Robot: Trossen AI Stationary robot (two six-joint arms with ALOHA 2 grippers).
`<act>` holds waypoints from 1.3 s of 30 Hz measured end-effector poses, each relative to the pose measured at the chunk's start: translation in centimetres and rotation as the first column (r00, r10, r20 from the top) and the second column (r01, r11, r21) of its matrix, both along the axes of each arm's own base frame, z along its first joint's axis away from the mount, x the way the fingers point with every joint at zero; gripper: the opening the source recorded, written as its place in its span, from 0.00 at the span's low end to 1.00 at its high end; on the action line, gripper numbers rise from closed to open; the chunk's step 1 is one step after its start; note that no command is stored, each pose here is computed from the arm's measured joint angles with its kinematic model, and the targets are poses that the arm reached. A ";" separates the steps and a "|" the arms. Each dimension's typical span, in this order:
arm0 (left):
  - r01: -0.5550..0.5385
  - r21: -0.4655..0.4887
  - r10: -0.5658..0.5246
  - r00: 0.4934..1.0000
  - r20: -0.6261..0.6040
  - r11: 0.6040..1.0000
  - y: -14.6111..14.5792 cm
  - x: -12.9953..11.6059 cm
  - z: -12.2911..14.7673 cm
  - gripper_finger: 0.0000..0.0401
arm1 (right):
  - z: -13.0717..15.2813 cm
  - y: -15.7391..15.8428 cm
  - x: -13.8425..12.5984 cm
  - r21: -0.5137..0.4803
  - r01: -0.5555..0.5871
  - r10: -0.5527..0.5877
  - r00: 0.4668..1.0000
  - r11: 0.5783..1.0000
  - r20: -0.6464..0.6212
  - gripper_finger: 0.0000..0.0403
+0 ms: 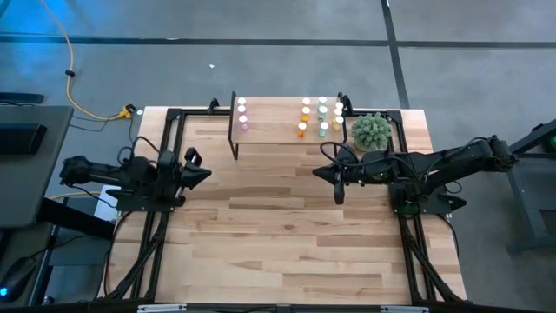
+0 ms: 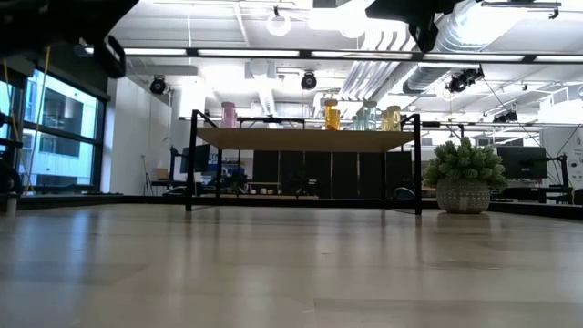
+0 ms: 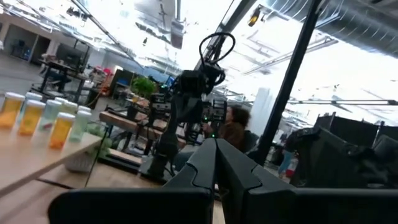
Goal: Pick and place medicine bottles onto shelf by color
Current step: Return to home position
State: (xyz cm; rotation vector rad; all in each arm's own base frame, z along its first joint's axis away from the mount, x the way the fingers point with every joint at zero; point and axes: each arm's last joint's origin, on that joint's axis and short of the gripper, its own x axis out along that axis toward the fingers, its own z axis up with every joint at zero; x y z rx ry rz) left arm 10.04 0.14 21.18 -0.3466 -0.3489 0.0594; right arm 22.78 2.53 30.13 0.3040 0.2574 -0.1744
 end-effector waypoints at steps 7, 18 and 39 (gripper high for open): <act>0.044 0.016 -0.045 0.999 0.026 0.999 -0.1 -1.0 -1.2 0.00 | 0.0 0.0 0.0 0.053 0.015 -0.015 1.000 0.998 0.007 0.00; 0.014 0.025 -0.007 0.963 -0.270 1.000 0.3 -0.4 -3.9 0.00 | 0.0 0.2 0.0 0.100 -0.027 0.027 1.000 0.995 0.006 0.00; 0.086 0.021 -0.075 0.944 -0.322 0.996 0.4 -0.2 -4.4 0.00 | -6.5 -0.4 -9.4 0.119 -0.154 0.114 0.950 0.981 0.290 0.00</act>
